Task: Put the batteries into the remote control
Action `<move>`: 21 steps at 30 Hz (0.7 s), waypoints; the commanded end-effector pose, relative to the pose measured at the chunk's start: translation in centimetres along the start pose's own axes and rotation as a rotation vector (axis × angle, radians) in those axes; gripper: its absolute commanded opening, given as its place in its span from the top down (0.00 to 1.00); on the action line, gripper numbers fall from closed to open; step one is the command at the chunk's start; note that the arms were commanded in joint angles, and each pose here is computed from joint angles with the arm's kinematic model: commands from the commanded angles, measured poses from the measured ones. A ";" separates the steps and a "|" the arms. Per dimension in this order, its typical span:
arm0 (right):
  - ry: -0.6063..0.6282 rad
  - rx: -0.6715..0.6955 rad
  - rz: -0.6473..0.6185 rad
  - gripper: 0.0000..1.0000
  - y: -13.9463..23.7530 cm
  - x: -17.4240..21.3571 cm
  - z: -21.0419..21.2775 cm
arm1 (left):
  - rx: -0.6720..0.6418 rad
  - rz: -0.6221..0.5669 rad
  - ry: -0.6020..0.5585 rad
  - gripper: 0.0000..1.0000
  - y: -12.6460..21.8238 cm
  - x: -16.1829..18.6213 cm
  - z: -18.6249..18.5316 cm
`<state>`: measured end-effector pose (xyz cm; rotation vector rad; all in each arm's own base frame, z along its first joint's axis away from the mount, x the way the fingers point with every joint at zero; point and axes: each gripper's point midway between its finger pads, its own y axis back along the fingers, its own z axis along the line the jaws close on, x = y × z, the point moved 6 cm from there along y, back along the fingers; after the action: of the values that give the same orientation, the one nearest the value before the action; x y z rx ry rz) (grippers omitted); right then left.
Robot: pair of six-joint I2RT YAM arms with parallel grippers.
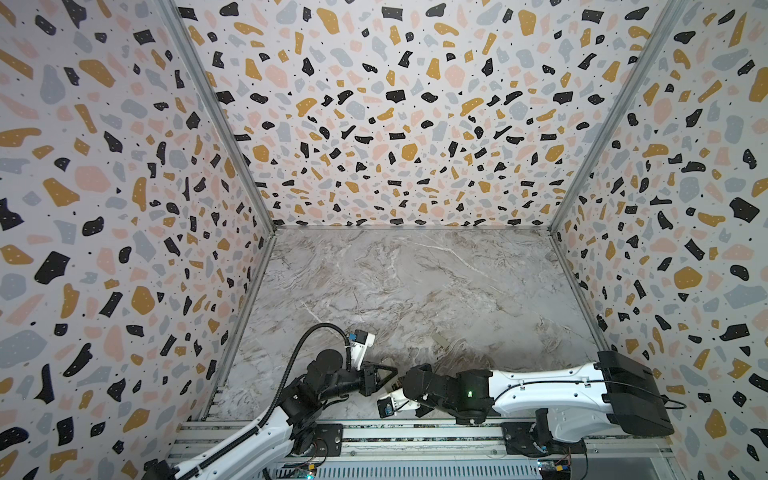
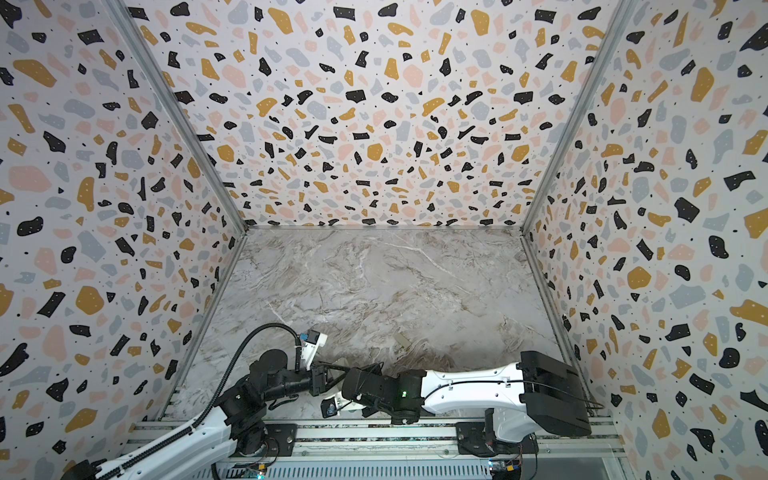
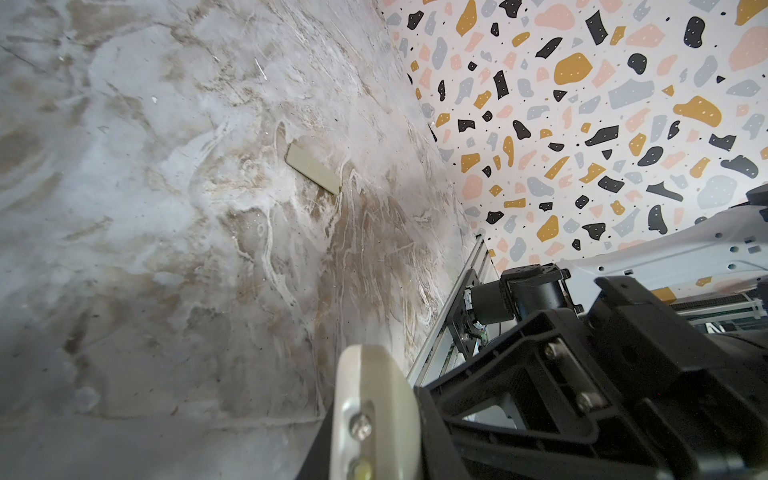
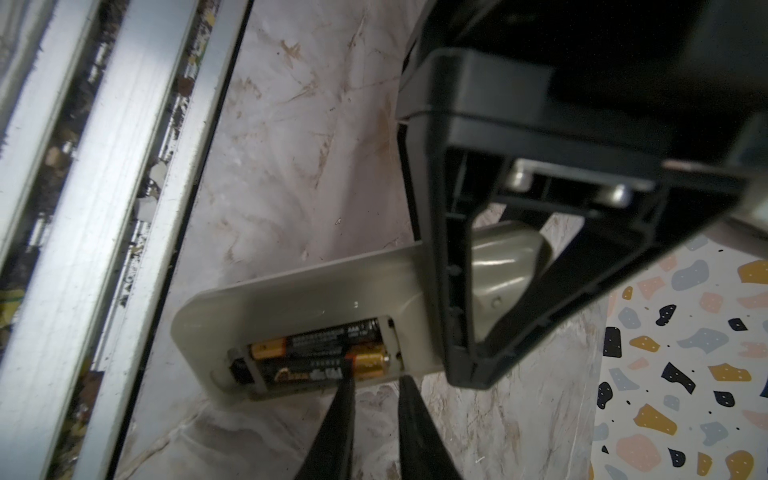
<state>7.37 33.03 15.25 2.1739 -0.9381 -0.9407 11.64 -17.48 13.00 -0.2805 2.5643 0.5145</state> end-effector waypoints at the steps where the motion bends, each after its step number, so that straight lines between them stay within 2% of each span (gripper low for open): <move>1: -0.031 0.024 -0.099 0.78 0.6 -1.8 -1.0 | 0.187 -0.054 -0.109 1.00 0.5 -2.3 -4.7; 14: -0.049 -0.045 -0.114 0.77 0.7 -1.9 -0.7 | 0.175 -0.050 -0.112 1.00 0.5 -2.3 -4.6; 21: -0.053 -0.058 -0.135 0.80 1.4 -2.3 -0.9 | 0.175 -0.050 -0.112 1.00 0.5 -2.3 -4.6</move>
<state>6.95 33.06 15.04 2.1372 -0.8673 -0.9912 11.39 -17.51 12.75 -0.2560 2.5664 0.5253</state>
